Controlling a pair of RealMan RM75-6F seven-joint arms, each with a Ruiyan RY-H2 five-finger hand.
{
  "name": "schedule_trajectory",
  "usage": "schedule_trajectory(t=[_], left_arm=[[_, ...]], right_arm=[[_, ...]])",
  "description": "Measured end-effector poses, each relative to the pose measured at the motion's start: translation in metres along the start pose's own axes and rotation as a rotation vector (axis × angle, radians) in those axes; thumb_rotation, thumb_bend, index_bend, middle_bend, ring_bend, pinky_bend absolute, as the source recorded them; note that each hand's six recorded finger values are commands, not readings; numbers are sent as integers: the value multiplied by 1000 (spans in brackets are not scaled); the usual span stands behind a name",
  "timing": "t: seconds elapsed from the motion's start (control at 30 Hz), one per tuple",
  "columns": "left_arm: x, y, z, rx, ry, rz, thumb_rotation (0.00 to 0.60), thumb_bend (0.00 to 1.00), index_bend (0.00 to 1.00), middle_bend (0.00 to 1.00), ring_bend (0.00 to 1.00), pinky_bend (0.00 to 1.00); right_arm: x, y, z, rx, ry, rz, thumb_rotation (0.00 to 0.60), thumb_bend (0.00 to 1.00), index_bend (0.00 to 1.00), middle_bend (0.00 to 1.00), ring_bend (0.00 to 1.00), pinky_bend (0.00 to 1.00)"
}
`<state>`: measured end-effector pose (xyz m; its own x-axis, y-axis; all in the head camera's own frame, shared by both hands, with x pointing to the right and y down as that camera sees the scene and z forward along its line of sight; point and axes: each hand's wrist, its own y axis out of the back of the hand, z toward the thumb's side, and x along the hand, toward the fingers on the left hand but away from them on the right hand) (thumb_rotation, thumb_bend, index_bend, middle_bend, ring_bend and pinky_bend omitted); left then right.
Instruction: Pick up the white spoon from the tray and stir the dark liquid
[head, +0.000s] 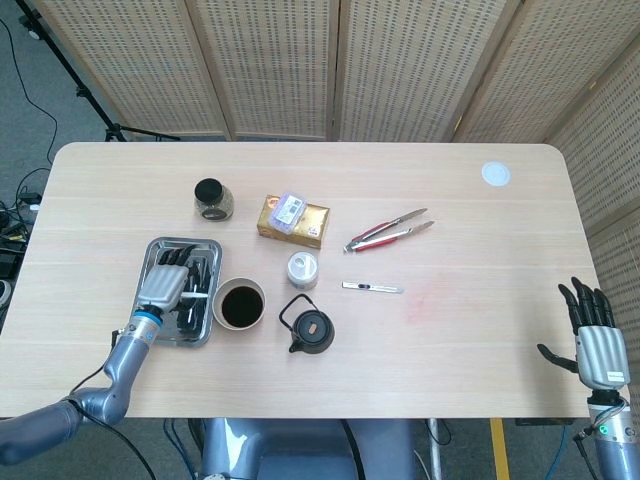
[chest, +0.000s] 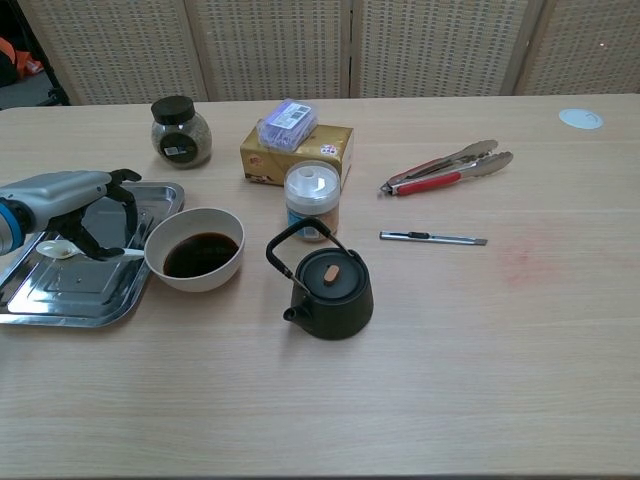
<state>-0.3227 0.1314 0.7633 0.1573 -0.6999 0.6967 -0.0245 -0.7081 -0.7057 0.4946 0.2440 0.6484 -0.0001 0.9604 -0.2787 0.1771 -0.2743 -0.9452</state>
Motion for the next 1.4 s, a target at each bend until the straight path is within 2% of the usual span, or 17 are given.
schedule_trajectory(t=[0.23, 1.23, 1.4], left_arm=[[4, -4, 1, -6, 17, 0, 600, 304, 559, 0, 0, 0], [14, -13, 10, -4, 44, -40, 600, 302, 559, 0, 0, 0], [16, -13, 10, 2, 50, -45, 600, 345, 566, 0, 0, 0]], right_arm=[[0, -1, -1, -9, -10, 3, 600, 0, 21, 0, 0, 0], [0, -1, -4, -20, -26, 10, 600, 0, 21, 0, 0, 0], [0, -1, -4, -25, -29, 9, 600, 0, 21, 0, 0, 0]])
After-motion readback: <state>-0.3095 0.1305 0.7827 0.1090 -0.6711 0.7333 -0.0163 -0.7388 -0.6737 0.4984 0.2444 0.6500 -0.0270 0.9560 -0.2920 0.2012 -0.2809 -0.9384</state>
